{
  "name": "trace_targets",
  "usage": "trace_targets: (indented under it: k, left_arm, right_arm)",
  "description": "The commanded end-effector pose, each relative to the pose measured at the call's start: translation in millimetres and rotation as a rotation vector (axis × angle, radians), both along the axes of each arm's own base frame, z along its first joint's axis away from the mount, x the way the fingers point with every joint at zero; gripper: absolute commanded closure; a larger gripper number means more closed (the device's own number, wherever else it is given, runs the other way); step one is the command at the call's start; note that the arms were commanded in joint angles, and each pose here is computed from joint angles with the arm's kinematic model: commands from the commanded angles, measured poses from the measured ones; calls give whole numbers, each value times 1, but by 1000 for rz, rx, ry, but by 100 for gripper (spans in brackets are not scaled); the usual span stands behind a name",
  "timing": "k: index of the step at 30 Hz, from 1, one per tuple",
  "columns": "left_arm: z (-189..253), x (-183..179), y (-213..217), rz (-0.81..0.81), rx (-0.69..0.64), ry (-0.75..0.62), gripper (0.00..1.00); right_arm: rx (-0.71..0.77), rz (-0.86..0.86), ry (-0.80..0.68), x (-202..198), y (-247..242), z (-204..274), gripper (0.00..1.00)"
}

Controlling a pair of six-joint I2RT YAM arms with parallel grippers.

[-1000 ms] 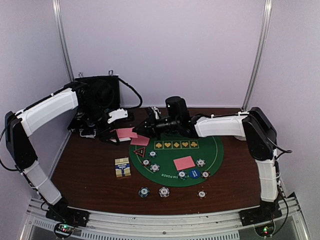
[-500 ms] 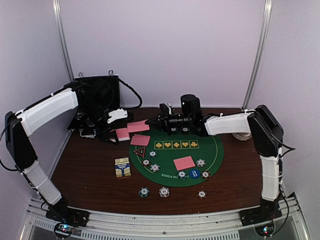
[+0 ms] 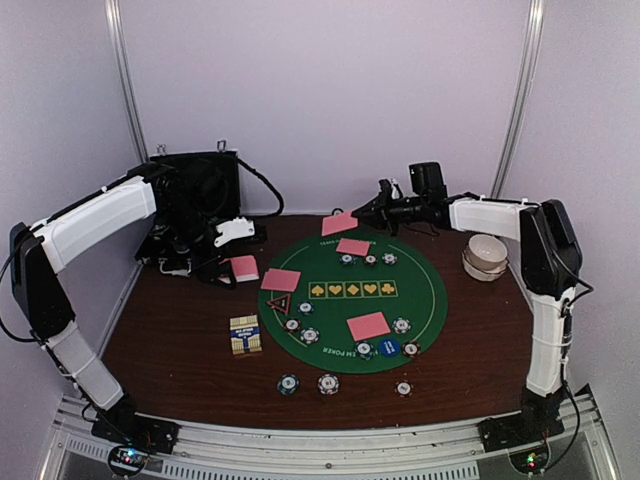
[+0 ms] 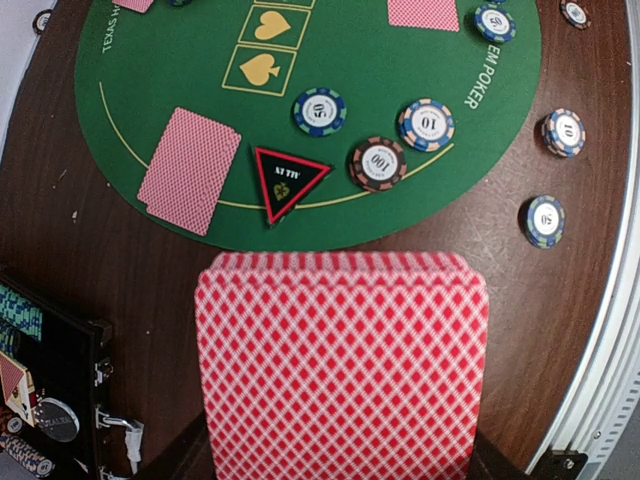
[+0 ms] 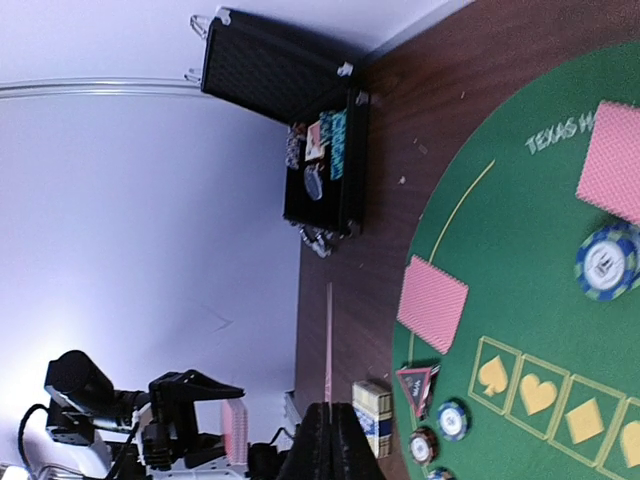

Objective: Distribute texas hold em gaming equipment

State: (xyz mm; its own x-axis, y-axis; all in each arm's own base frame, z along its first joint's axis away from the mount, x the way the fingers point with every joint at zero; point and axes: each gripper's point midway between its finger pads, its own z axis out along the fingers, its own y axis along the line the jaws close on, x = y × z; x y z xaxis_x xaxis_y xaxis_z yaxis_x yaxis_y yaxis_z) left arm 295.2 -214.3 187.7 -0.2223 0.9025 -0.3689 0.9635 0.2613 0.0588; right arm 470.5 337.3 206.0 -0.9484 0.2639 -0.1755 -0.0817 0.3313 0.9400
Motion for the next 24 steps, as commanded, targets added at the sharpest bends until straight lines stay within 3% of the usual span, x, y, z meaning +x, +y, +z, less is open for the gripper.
trace_targets:
  k: [1, 7, 24]
  left_arm:
    - [13, 8, -4, -17, -33, -46, 100]
    - [13, 6, -4, -20, -35, -43, 100]
    - [14, 3, -4, -23, -42, -35, 100]
  right_arm:
    - [-164, -44, -43, 31, -27, -26, 100]
    - [-349, -90, -69, 62, -48, -55, 100]
    - [-386, -180, -84, 119, -44, -100, 100]
